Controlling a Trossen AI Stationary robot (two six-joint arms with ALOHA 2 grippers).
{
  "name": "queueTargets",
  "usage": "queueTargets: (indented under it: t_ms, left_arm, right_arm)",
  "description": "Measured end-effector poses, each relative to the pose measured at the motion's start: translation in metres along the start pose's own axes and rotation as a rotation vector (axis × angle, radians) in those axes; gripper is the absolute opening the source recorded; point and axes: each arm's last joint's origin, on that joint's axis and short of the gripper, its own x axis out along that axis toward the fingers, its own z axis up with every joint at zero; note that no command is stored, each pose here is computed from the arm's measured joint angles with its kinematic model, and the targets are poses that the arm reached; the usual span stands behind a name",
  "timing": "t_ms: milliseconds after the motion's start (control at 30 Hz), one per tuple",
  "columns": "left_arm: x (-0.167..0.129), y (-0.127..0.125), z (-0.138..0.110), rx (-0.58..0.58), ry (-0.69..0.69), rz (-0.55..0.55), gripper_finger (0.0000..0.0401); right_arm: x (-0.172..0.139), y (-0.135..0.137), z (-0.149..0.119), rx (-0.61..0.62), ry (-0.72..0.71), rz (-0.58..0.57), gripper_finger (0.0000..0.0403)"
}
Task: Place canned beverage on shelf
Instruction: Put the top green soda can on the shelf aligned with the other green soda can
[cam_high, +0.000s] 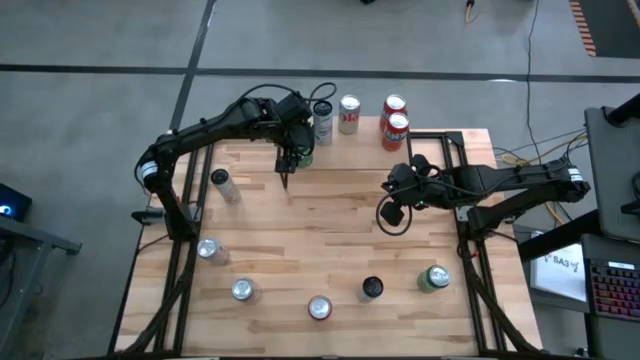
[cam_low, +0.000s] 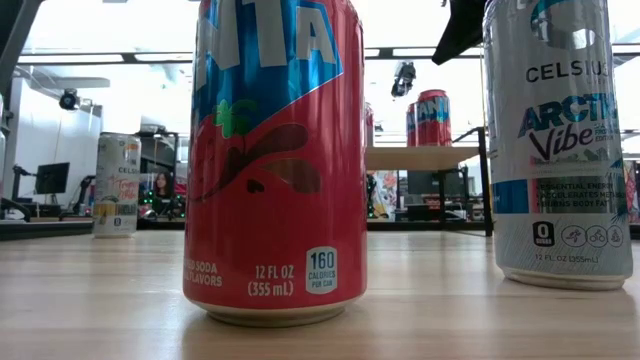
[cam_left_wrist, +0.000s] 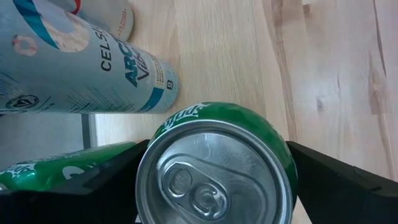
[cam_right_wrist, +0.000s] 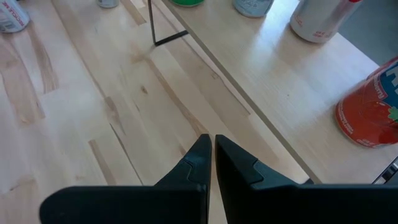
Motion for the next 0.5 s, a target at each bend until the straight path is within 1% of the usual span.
queueTargets:
  t_ms: [500]
  left_arm:
    - [0.0, -0.0002, 0.0003, -0.021, -0.001, 0.0, 0.0339]
  right_arm:
    - [0.0001, -0.0001, -0.0001, 0.001, 0.0, 0.0, 0.0012]
